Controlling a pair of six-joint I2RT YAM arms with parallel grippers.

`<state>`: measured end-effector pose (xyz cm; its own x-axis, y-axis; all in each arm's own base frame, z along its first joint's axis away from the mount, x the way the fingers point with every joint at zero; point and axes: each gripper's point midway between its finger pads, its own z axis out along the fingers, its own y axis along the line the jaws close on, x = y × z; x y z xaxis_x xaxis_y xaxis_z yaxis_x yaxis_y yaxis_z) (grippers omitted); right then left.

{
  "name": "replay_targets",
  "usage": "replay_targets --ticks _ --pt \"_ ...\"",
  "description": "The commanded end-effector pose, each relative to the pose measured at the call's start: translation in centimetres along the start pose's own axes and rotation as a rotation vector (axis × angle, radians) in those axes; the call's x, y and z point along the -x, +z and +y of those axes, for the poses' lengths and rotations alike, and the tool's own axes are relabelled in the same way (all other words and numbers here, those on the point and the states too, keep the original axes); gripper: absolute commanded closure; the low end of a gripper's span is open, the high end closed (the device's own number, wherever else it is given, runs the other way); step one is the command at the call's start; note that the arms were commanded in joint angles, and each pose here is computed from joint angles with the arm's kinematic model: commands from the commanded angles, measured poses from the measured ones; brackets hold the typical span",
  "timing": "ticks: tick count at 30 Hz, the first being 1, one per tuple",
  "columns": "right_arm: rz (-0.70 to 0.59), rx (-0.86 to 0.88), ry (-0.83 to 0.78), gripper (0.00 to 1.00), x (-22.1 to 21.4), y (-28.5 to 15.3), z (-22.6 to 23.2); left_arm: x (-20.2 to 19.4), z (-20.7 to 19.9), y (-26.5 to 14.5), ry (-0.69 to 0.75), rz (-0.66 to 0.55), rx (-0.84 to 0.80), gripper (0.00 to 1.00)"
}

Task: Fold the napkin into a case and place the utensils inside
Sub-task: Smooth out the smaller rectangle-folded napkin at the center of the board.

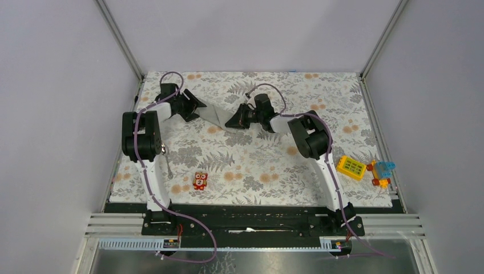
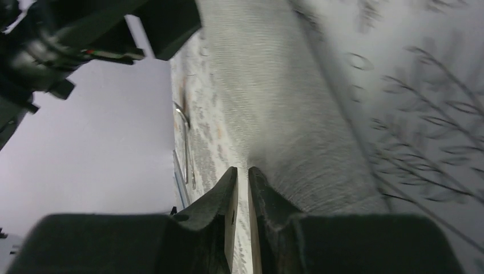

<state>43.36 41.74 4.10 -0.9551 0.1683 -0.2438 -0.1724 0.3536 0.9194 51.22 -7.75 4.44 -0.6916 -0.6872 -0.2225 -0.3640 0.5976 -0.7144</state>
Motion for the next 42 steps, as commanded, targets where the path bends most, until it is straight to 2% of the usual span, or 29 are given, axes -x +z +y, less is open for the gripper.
replay_targets --ticks 1,6,9,14,23,28,30,32,36,39,42 --pt "-0.017 -0.050 0.036 0.81 0.1 0.0 -1.3 0.0 -0.6 -1.2 0.054 -0.015 -0.001 0.31" --pt "-0.028 -0.113 0.010 0.81 0.0 -0.4 -2.2 0.8 -4.9 -4.3 0.118 -0.054 -0.076 0.27" --pt "-0.041 -0.168 -0.036 0.81 0.5 -0.8 -2.5 1.4 -6.2 -4.6 0.105 -0.060 -0.118 0.26" --pt "-0.047 -0.186 -0.070 0.81 0.9 -1.1 -2.2 2.7 -4.6 -1.8 0.070 -0.048 -0.075 0.26" --pt "-0.040 -0.184 -0.056 0.81 0.8 -0.9 -2.9 3.5 2.6 1.0 0.045 -0.042 0.118 0.24" --pt "-0.015 -0.119 -0.111 0.77 1.8 -0.3 -0.2 4.0 0.6 -0.1 0.100 -0.022 0.099 0.21" --pt "0.011 -0.071 -0.156 0.70 2.1 -0.5 2.3 4.4 -2.0 -1.9 0.141 -0.038 0.062 0.19" --pt "-0.007 -0.048 -0.221 0.53 2.5 -1.6 4.8 4.5 -4.5 -4.3 0.196 -0.062 0.042 0.16" --pt "-0.025 -0.002 -0.346 0.31 2.4 -4.2 9.0 2.6 -7.2 -10.1 0.294 -0.116 0.043 0.11" --pt "-0.056 0.009 -0.440 0.21 2.2 -6.2 11.1 -0.2 -4.8 -14.1 0.315 -0.142 0.140 0.11" --pt "-0.082 -0.028 -0.502 0.18 1.8 -7.3 10.8 -3.0 0.0 -18.3 0.316 -0.178 0.323 0.12"
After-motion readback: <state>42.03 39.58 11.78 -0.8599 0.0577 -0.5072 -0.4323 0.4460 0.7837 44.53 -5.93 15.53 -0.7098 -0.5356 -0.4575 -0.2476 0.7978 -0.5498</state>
